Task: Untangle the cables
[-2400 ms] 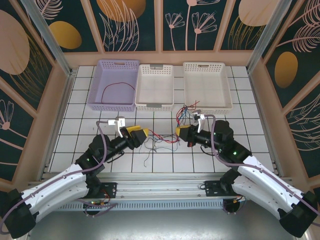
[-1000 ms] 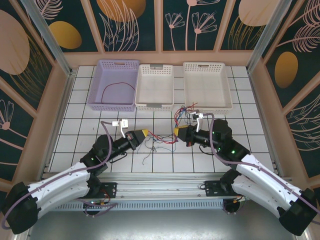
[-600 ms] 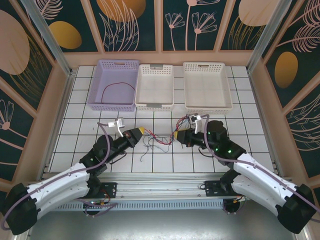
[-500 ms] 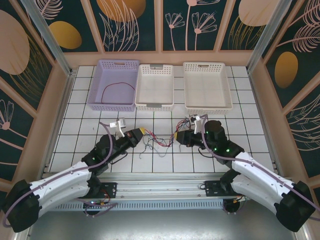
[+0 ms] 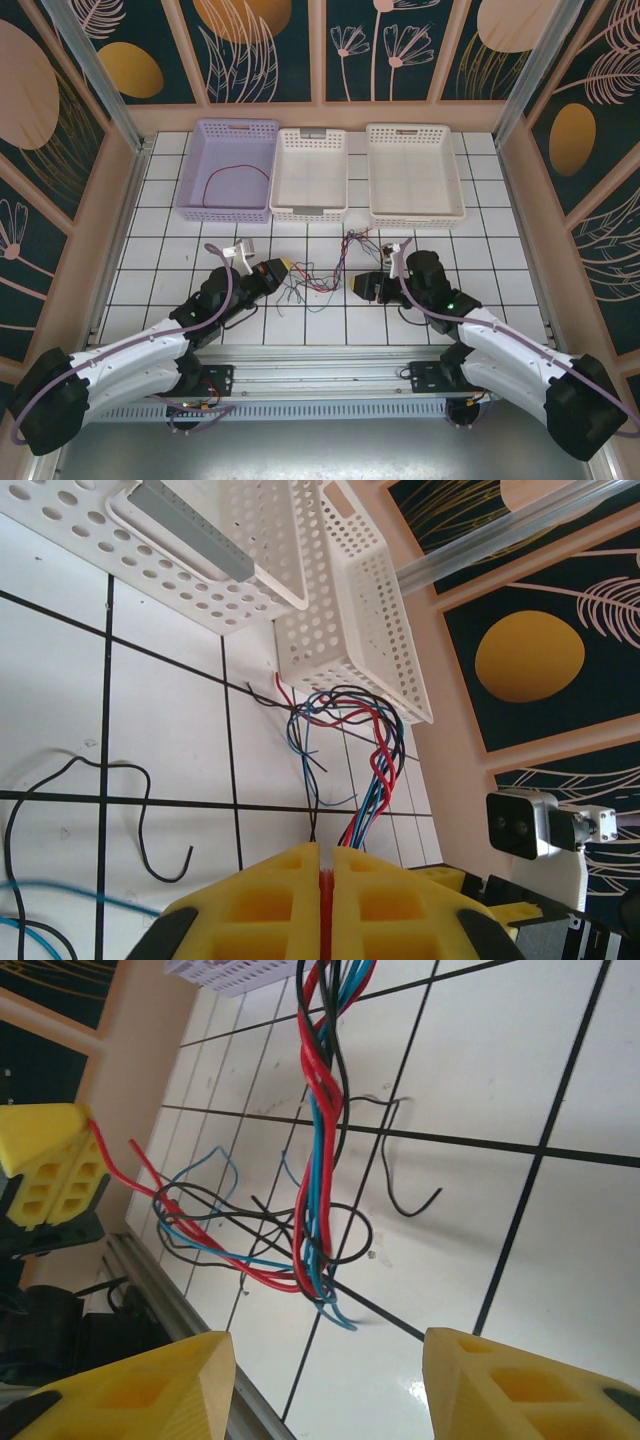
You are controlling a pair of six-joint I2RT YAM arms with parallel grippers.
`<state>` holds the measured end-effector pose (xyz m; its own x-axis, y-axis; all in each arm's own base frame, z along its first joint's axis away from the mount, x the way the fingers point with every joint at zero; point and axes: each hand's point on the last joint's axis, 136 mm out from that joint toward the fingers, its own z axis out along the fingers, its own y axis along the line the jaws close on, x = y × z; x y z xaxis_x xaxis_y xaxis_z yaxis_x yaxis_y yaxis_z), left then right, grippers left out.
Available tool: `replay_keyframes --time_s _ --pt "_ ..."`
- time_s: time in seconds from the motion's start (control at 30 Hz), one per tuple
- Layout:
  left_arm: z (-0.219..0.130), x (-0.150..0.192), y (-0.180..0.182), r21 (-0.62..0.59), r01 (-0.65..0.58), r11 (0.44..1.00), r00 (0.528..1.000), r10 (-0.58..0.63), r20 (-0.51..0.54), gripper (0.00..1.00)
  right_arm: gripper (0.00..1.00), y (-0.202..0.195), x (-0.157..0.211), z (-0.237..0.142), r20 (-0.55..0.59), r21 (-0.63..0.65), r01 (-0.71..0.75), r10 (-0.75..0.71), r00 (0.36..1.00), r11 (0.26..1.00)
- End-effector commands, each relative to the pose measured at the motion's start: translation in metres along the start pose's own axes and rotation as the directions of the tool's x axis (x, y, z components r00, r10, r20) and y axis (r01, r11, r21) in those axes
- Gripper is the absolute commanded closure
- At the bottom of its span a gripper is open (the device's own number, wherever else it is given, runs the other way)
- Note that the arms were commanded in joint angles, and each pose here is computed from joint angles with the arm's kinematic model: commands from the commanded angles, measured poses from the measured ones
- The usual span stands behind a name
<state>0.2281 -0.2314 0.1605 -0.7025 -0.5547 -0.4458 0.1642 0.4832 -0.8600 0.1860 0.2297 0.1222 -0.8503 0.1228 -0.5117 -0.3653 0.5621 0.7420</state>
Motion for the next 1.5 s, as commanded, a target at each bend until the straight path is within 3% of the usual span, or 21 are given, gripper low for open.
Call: replay_keyframes --time_s 0.0,0.3,0.73,0.93,1.13,1.47 --pt "0.0 -0.005 -0.004 0.014 0.024 1.0 0.999 -0.024 0.024 1.0 0.48 0.016 -0.003 -0.001 0.034 -0.109 0.015 -0.011 0.999 0.994" --pt "-0.004 -0.012 -0.014 0.051 0.129 0.99 0.99 -0.131 0.048 1.0 0.45 0.038 0.018 0.011 0.094 -0.159 0.164 -0.15 0.984 0.974" --pt "-0.006 -0.019 -0.025 0.094 0.195 0.976 0.978 -0.201 0.063 1.0 0.49 0.03 0.029 0.057 0.063 -0.081 0.195 -0.19 0.98 0.977" --pt "-0.009 -0.02 -0.025 0.096 0.203 0.975 0.975 -0.209 0.069 1.0 0.62 0.031 0.024 0.074 0.076 -0.038 0.222 -0.219 0.973 0.974" --pt "-0.014 -0.023 -0.02 0.077 0.198 0.977 0.975 -0.205 0.091 1.0 1.0 0.026 0.02 0.075 0.088 0.018 0.233 -0.233 0.968 0.972" --pt "-0.045 -0.051 -0.013 -0.148 -0.001 0.989 0.984 0.027 0.174 1.0 1.0 -0.023 0.021 0.025 0.099 0.206 0.172 -0.195 0.976 0.963"
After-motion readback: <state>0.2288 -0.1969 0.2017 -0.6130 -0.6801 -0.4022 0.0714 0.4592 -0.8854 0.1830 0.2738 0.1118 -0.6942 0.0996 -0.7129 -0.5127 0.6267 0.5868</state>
